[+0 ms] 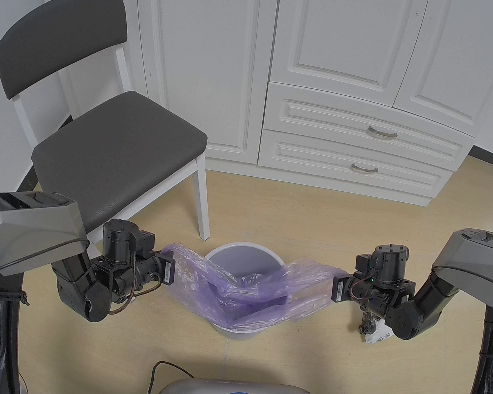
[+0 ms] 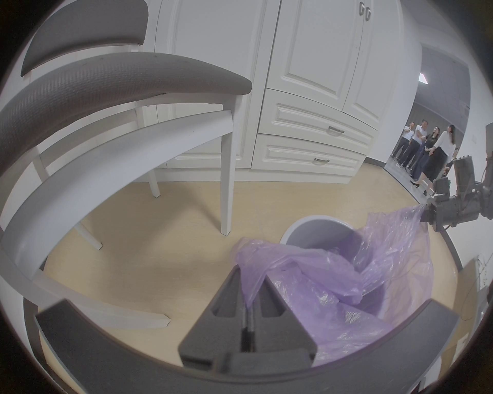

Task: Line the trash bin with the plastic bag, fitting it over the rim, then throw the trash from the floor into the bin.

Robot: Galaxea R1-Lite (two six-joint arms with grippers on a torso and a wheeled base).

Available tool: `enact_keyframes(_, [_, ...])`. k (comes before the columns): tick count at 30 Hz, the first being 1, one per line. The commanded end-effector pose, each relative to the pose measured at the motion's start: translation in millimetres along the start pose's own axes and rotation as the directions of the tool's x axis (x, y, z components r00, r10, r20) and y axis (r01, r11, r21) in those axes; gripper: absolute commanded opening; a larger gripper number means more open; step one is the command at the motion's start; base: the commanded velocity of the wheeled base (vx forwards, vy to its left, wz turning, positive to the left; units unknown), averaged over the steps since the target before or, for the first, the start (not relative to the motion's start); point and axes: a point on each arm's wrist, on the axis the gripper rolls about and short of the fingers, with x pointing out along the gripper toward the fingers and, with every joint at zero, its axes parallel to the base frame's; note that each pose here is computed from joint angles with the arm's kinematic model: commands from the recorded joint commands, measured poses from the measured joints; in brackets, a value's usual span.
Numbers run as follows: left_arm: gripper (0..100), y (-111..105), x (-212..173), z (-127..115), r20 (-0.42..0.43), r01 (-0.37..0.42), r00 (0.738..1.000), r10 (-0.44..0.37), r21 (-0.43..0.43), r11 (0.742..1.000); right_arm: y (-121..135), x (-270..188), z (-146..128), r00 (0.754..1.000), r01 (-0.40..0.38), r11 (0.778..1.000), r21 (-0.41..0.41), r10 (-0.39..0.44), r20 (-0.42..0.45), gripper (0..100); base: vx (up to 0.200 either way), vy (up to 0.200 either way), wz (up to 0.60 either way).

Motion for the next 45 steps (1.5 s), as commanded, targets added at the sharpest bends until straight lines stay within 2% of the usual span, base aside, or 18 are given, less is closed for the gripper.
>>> enact_keyframes(1, [0,2.4,3.7,-5.6,-0.014,-0.006,1.0,0.006,-0.002,1.0,-13.1,-0.8,-15.3,0.999,0.01,1.0,-0.025,-0.011,-0.04,0,0.0,0.0,0.0])
enact_keyframes(9, [0,10.2,7.5,-7.1,-0.006,-0.024,1.0,0.024,-0.009,1.0,-23.6,-7.2,-27.7,0.996,-0.002,0.995,-0.102,-0.008,-0.091,0,0.0,0.0,0.0])
enact_keyframes(20, [0,12.3,7.4,-5.8,0.006,-0.017,1.0,0.017,-0.012,1.0,-27.6,-10.3,-33.8,0.993,0.001,0.99,-0.141,-0.017,-0.116,0,0.0,0.0,0.0])
enact_keyframes(29, [0,10.2,7.3,-13.8,-0.023,-0.012,1.0,0.012,-0.005,1.0,-29.2,-12.6,-44.6,0.986,-0.018,0.986,-0.165,-0.01,-0.168,0,0.0,0.0,0.0])
enact_keyframes(32, [0,11.4,1.3,-14.0,-0.038,-0.009,0.999,0.009,0.018,1.0,-29.2,-23.5,-49.0,0.981,-0.042,0.973,-0.227,-0.003,-0.195,0,0.0,0.0,0.0])
enact_keyframes(36, [0,11.0,-15.4,-15.2,-0.073,0.05,0.996,-0.044,0.078,0.996,-27.9,-39.5,-55.1,0.972,-0.095,0.942,-0.323,0.018,-0.233,0,0.0,0.0,0.0])
enact_keyframes(40, [0,10.2,-23.6,-15.4,-0.107,0.069,0.993,-0.057,0.108,0.992,-26.4,-45.0,-57.4,0.968,-0.122,0.931,-0.343,0.037,-0.247,0,0.0,0.0,0.0])
enact_keyframes(42, [0,9.8,-32.8,-16.4,-0.163,0.095,0.984,-0.073,0.134,0.986,-25.5,-50.0,-59.0,0.965,-0.147,0.921,-0.361,0.053,-0.257,0,0.0,0.0,0.0])
enact_keyframes(45, [0,11.6,-37.5,-17.5,-0.189,0.121,0.978,-0.094,0.138,0.983,-25.4,-53.7,-59.8,0.963,-0.154,0.914,-0.375,0.054,-0.263,0,0.0,0.0,0.0])
